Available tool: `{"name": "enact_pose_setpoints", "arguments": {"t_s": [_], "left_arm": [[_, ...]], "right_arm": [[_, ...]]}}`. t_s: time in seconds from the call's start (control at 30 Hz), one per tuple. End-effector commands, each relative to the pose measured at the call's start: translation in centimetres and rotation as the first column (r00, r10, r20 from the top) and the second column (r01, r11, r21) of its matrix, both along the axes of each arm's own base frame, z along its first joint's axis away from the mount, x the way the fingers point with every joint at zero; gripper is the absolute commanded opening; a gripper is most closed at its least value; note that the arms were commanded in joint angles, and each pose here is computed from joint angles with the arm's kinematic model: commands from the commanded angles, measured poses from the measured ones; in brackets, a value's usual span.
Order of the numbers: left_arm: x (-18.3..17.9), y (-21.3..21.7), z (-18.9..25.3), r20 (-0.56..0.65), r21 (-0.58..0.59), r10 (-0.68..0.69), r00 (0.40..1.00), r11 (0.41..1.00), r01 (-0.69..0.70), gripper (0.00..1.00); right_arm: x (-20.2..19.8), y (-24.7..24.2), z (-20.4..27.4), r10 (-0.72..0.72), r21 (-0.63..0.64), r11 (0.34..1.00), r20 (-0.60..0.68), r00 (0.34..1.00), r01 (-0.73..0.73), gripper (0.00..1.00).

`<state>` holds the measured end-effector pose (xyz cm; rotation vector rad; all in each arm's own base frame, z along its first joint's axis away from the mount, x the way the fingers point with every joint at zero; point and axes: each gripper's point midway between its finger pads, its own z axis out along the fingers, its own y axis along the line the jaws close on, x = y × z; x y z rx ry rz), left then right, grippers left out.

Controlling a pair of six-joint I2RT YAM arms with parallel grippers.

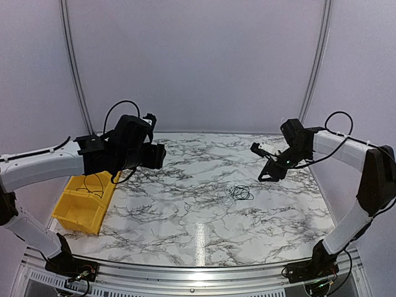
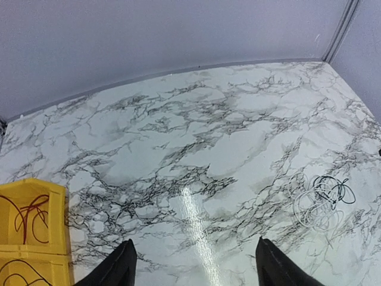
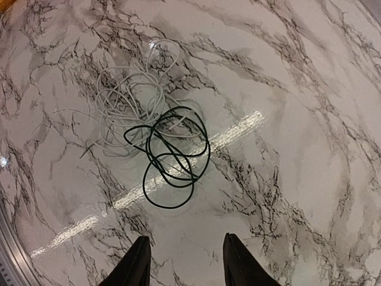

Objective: Untangle the cables

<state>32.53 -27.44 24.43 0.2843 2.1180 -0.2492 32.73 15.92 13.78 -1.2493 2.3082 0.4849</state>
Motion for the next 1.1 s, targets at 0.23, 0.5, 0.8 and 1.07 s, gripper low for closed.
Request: {"name": "enact_pose_setpoints", "arguments": {"t_s": [0.23,0.5,0.8,1.07], "left_arm": [[1.3,-6.0,-3.8,-0.116,-0.183,-0.071,0.991,0.982,0.049,0.66],[-0.5,-9.1,-4.2,-0.119,-0.255,-0.166,0.979,0.958,0.131,0.68],[-0.9,-12.1,-5.0,-0.149,-0.287,-0.24,0.959,0.939,0.19,0.68],[-0.6,-16.3,-6.9,-0.122,-0.272,-0.303,0.945,0.926,0.261,0.67]], "right_arm": [[0.7,1.0,-5.7,0.205,-0.118,0.971,-0.051,0.977,-0.21,0.52],[2.2,3.3,-8.1,0.241,-0.161,0.957,-0.032,0.97,-0.243,0.53],[4.0,3.9,-9.0,0.218,-0.183,0.959,0.0,0.976,-0.215,0.46],[4.3,5.7,-5.8,0.218,-0.089,0.973,0.041,0.975,-0.213,0.0]]}}
